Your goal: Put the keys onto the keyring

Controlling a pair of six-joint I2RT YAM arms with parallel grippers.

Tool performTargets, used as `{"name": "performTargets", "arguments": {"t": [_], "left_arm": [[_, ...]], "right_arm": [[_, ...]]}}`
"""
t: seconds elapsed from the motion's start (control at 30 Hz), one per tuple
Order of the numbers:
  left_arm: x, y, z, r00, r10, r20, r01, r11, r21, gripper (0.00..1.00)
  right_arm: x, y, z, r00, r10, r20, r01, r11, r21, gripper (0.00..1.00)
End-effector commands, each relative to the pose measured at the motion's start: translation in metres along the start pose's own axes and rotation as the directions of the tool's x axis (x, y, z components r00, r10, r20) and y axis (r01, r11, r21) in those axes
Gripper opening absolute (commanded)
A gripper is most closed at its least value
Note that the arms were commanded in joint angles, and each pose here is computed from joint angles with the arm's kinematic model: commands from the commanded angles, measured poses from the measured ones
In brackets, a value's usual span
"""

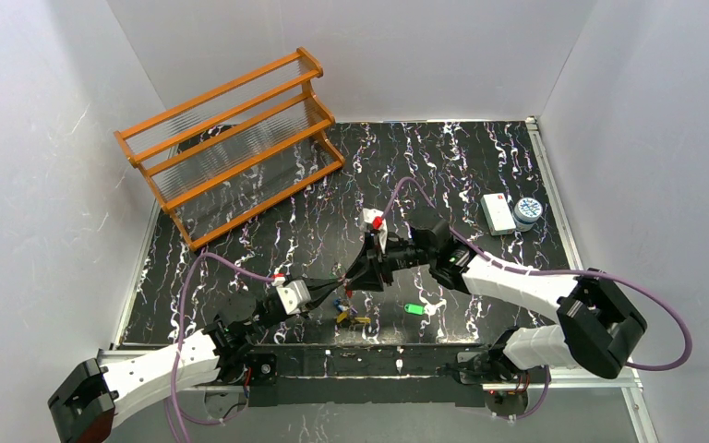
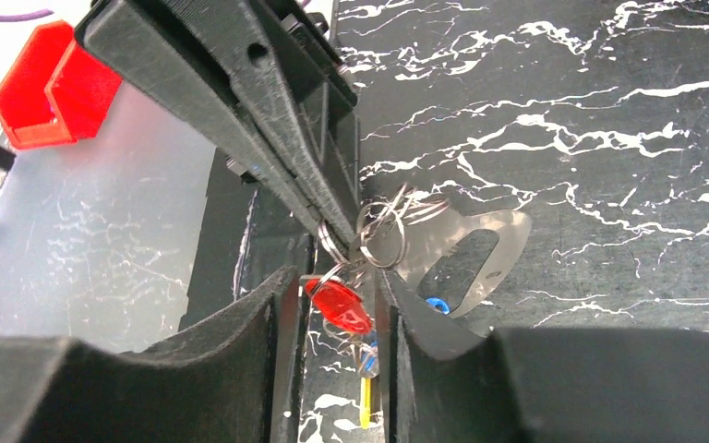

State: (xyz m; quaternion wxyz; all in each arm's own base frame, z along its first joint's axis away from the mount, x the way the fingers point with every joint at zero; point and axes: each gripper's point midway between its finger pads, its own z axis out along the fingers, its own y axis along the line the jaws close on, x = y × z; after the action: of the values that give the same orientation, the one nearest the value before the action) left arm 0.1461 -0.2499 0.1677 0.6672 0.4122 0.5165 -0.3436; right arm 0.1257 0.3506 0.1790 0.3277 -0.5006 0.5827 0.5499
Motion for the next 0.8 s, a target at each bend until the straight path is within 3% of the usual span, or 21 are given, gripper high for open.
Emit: {"name": "performTargets", "arguments": {"t": [0.0,0.27,0.37,0.47,0.57,0.77], "left_arm": [[-0.014,0.001,0.001,0.998,0.019,0.06,-0.019,1.0,-0.001,0.0],[-0.015,0.002,0.001,0.997,0.028,0.066,-0.027,1.0,-0.005,0.0],[-0.016,0.003,0.001,0.997,0.031,0.068,-0.031,0.999,-0.009,0.0],[-0.016,0.003,0.001,0.997,0.033,0.069,-0.033,0.999,-0.011,0.0],[-0.017,0.003,0.001,0.997,0.035,0.071,-0.034,0.999,-0.011,0.0],[-0.016,0.002,0.001,0.997,0.035,0.069,-0.034,0.999,-0.007,0.0]], "right_arm": [[-0.027,-0.009,0.004,0.999,0.007,0.051,-0.009,0.999,0.044,0.4],[-0.021,-0.015,0.004,1.0,0.012,0.026,-0.014,0.997,0.077,0.1],[-0.017,-0.017,0.002,1.0,0.011,0.015,-0.012,0.996,0.089,0.1],[-0.016,-0.017,0.0,1.0,0.007,0.013,-0.008,0.995,0.099,0.21],[-0.015,-0.017,-0.002,1.0,0.002,0.015,-0.004,0.994,0.105,0.24],[-0.01,-0.017,-0.001,1.0,0.013,0.004,-0.013,0.996,0.09,0.01]]}}
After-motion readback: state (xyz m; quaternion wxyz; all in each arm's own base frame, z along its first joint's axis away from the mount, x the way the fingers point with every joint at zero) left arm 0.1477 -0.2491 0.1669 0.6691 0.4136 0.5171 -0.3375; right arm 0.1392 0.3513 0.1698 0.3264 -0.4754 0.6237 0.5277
